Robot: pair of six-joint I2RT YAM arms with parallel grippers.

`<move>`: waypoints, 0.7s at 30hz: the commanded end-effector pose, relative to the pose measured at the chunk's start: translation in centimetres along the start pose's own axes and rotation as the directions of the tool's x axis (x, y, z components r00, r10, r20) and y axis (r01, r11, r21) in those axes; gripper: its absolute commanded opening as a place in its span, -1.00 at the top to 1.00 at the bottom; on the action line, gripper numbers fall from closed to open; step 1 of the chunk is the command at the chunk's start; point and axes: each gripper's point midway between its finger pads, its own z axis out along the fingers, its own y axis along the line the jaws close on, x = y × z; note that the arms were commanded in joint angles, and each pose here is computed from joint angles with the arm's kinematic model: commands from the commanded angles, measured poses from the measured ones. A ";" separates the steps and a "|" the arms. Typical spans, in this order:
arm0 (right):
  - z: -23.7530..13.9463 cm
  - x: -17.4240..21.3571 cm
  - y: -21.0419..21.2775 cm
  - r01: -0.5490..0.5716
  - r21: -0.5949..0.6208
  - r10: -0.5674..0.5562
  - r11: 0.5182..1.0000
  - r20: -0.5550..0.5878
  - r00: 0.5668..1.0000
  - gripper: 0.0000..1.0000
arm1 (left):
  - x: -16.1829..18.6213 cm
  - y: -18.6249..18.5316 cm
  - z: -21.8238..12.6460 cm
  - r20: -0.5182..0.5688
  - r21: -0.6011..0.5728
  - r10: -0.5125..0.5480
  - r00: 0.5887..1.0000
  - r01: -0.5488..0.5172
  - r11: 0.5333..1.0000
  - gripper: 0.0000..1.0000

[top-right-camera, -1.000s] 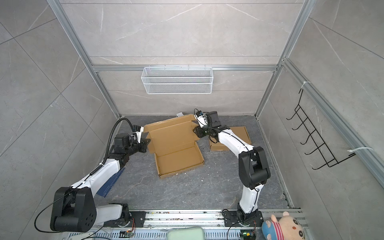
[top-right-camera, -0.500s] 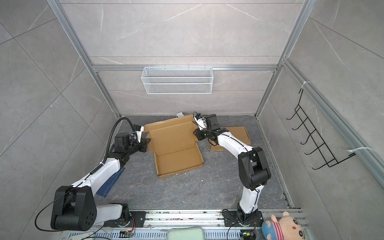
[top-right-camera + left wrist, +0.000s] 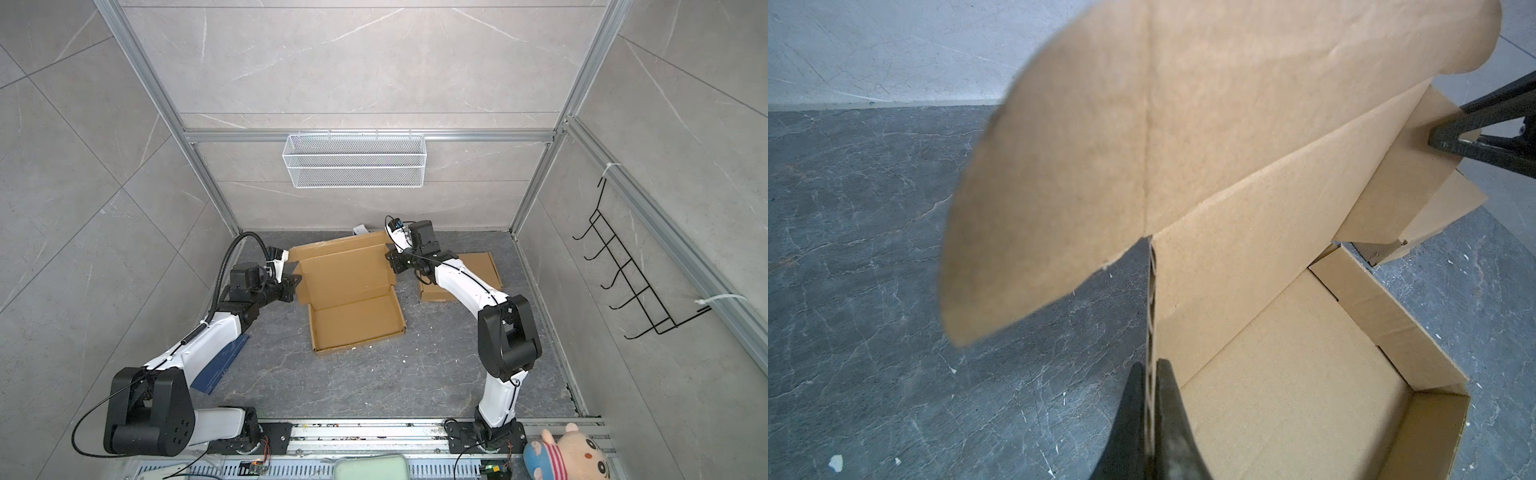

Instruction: Fold the paper box

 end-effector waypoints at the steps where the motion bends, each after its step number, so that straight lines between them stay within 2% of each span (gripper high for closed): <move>1: 0.6 1.4 1.1 -0.010 0.018 0.011 1.000 -0.046 0.999 0.71 | -2.7 -1.1 0.0 0.069 0.027 0.025 0.997 -0.027 0.999 1.00; 7: 0.5 1.8 2.1 -0.057 0.112 0.061 0.992 -0.031 0.998 0.92 | -2.9 -2.4 0.6 0.092 -0.016 0.061 0.994 -0.060 0.998 1.00; 11: -0.4 0.8 2.6 -0.137 0.166 0.129 0.977 0.057 0.990 0.96 | -4.1 -1.8 0.3 0.167 -0.099 0.076 0.983 -0.060 0.993 1.00; 16: -1.8 -0.7 2.4 -0.268 0.166 0.238 0.949 0.183 0.954 1.00 | -5.9 -1.5 0.0 0.257 -0.161 0.091 0.962 -0.050 0.986 1.00; 21: -2.3 -2.4 2.1 -0.359 0.151 0.307 0.921 0.283 0.909 1.00 | -8.1 -2.0 0.4 0.356 -0.165 0.081 0.931 -0.022 0.986 1.00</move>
